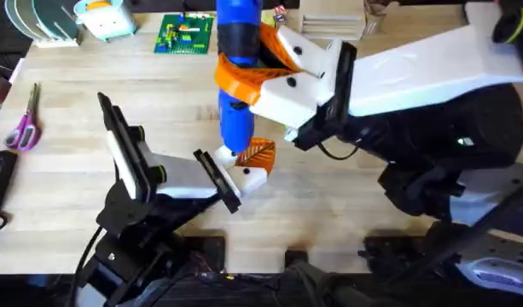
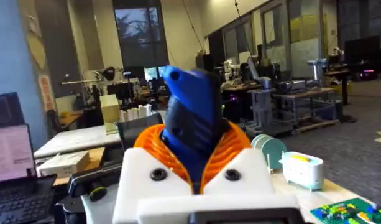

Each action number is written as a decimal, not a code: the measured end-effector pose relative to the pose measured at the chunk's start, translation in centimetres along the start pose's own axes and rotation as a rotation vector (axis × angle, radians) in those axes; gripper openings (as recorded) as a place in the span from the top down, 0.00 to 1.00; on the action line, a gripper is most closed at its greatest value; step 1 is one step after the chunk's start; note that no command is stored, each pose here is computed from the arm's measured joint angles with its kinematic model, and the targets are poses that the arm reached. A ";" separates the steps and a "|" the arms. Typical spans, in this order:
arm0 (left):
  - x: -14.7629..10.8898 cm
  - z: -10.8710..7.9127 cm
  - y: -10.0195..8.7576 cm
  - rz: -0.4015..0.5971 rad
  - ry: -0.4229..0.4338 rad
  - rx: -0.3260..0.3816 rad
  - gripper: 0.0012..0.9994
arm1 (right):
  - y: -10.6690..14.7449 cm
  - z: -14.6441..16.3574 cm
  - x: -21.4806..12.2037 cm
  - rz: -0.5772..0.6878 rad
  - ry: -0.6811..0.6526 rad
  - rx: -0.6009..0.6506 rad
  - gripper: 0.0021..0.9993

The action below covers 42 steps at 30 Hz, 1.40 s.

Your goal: Pick up the gripper from the table and insert it into the empty holder that is missing its gripper. Then pick up a screw, insert it into the mounting hole, and use the screwdriver to tighten it. Finally, clean up the table by picking up the vegetable and placing it into the bucket.

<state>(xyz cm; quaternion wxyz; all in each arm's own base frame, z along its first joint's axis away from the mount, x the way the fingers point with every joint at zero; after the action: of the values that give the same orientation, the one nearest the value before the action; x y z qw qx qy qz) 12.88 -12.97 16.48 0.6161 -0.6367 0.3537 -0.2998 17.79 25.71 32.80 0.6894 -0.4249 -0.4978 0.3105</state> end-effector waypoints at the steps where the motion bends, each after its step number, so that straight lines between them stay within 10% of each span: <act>1: 0.0 0.0 0.0 0.000 0.000 0.000 0.99 | -0.1 0.0 0.0 -0.002 0.000 0.000 0.98; 42: 0.0 0.0 0.0 0.000 0.000 0.000 0.99 | 0.9 -0.8 1.2 0.023 0.019 0.013 0.98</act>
<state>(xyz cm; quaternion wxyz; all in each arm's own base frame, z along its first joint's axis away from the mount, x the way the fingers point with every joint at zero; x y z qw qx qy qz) 12.88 -12.97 16.48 0.6161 -0.6367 0.3538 -0.2996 18.91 26.93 32.40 0.6932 -0.4292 -0.4843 0.3174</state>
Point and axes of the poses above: each hand's point on the last joint's axis, 136 mm out from that joint toward the fingers, its own x axis out along the fingers, its own z axis along the line the jaws close on, y = z × x, the point moved 6 cm from there along -x, back along the fingers, and after that the axes turned 4 degrees about x, right-handed, at the moved point
